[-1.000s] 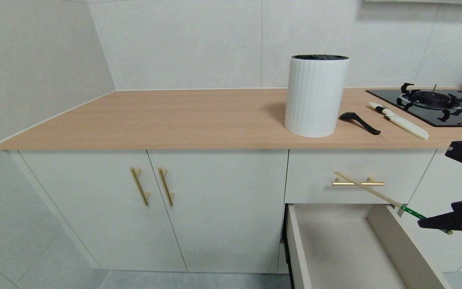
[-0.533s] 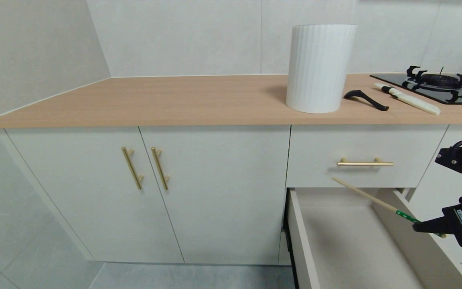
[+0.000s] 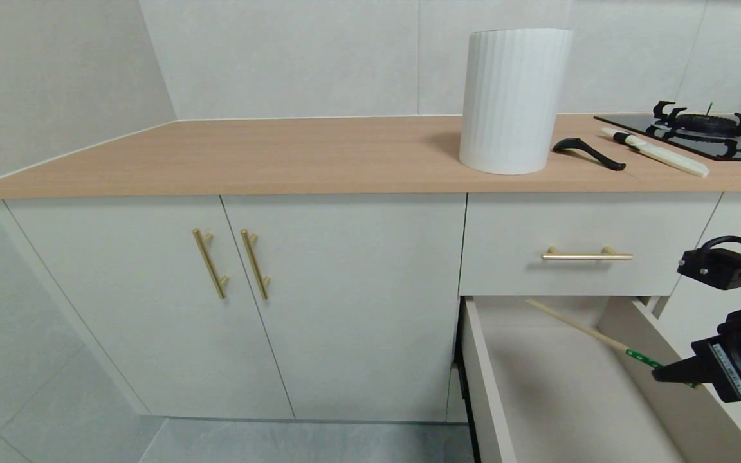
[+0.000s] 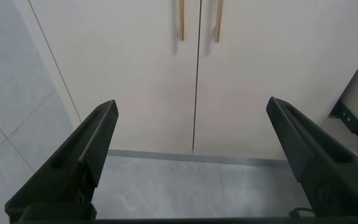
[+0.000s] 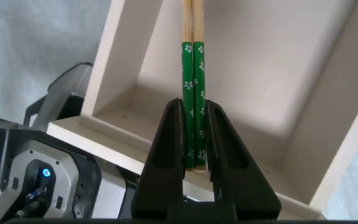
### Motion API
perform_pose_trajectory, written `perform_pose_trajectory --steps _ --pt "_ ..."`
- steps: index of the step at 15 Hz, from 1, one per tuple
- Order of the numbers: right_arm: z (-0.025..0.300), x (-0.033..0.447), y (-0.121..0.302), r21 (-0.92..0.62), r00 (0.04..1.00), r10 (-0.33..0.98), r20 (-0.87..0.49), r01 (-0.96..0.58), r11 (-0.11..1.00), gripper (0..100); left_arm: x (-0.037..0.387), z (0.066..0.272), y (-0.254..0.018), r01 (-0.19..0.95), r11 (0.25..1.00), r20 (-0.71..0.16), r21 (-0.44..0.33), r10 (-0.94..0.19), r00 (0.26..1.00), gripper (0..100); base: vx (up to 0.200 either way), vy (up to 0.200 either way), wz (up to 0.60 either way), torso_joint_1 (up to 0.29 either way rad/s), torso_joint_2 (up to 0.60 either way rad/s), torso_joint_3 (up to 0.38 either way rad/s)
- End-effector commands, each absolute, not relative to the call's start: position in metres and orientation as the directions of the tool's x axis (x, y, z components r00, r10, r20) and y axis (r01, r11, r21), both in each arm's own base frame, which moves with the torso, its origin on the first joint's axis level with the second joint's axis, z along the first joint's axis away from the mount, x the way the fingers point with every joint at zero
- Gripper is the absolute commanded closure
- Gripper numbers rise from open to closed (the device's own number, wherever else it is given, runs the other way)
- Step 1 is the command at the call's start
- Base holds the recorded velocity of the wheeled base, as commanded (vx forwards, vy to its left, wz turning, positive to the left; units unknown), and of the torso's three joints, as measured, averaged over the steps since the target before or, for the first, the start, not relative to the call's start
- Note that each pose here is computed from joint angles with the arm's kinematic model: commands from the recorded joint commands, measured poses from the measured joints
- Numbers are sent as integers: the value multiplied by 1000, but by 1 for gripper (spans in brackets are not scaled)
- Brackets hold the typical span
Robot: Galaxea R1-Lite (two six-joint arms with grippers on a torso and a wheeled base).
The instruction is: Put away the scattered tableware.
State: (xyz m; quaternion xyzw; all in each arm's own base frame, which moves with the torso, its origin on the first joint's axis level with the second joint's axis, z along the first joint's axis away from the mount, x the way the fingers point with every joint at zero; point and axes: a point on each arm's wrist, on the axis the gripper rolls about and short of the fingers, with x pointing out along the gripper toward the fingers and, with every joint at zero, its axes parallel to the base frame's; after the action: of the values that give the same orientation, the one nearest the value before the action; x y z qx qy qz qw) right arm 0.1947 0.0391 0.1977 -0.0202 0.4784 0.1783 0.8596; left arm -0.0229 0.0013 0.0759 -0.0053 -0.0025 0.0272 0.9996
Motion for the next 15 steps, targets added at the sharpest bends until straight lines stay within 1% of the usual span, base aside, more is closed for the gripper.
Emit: perform_pose_trajectory --steps 1,2,3,4,5,6,7,9,10,11,13,15 --pt "158 225 53 152 315 260 -913 -328 932 100 -23 76 1 -55 998 5 -11 55 998 0 0 0 0 0 0 0" --pt "158 225 53 152 315 260 -913 -328 932 100 -23 76 1 -55 998 5 -11 55 998 0 0 0 0 0 0 0" --pt "122 254 60 164 243 241 -939 -299 940 100 -23 76 1 -55 998 5 -11 55 998 0 0 0 0 0 0 0" --pt "116 257 61 168 238 240 -941 -288 943 100 -23 76 1 -55 998 5 -11 55 998 0 0 0 0 0 0 0" --pt "98 272 66 184 236 242 -941 -241 953 100 -23 76 1 -55 998 5 -11 55 998 0 0 0 0 0 0 0" --pt "92 276 69 190 236 242 -941 -224 956 100 -23 76 1 -55 998 5 -11 55 998 0 0 0 0 0 0 0" --pt "77 285 75 189 235 230 -944 -183 965 100 -23 76 1 -55 998 5 -11 55 998 0 0 0 0 0 0 0" --pt "59 293 85 164 241 195 -951 -142 976 100 -23 76 1 -55 998 5 -11 55 998 0 0 0 0 0 0 0" --pt "45 298 92 126 244 148 -958 -102 987 100 -23 76 1 -55 998 5 -11 55 998 0 0 0 0 0 0 0" --pt "39 300 96 106 249 125 -960 -89 990 100 -23 76 1 -55 998 5 -11 55 998 0 0 0 0 0 0 0" --pt "19 306 108 104 277 110 -955 -37 994 100 -23 76 1 -57 998 5 -11 57 998 0 0 0 0 0 0 0" --pt "3 305 109 43 301 49 -952 -24 999 100 -23 76 1 -55 998 5 -11 55 998 0 0 0 0 0 0 0"
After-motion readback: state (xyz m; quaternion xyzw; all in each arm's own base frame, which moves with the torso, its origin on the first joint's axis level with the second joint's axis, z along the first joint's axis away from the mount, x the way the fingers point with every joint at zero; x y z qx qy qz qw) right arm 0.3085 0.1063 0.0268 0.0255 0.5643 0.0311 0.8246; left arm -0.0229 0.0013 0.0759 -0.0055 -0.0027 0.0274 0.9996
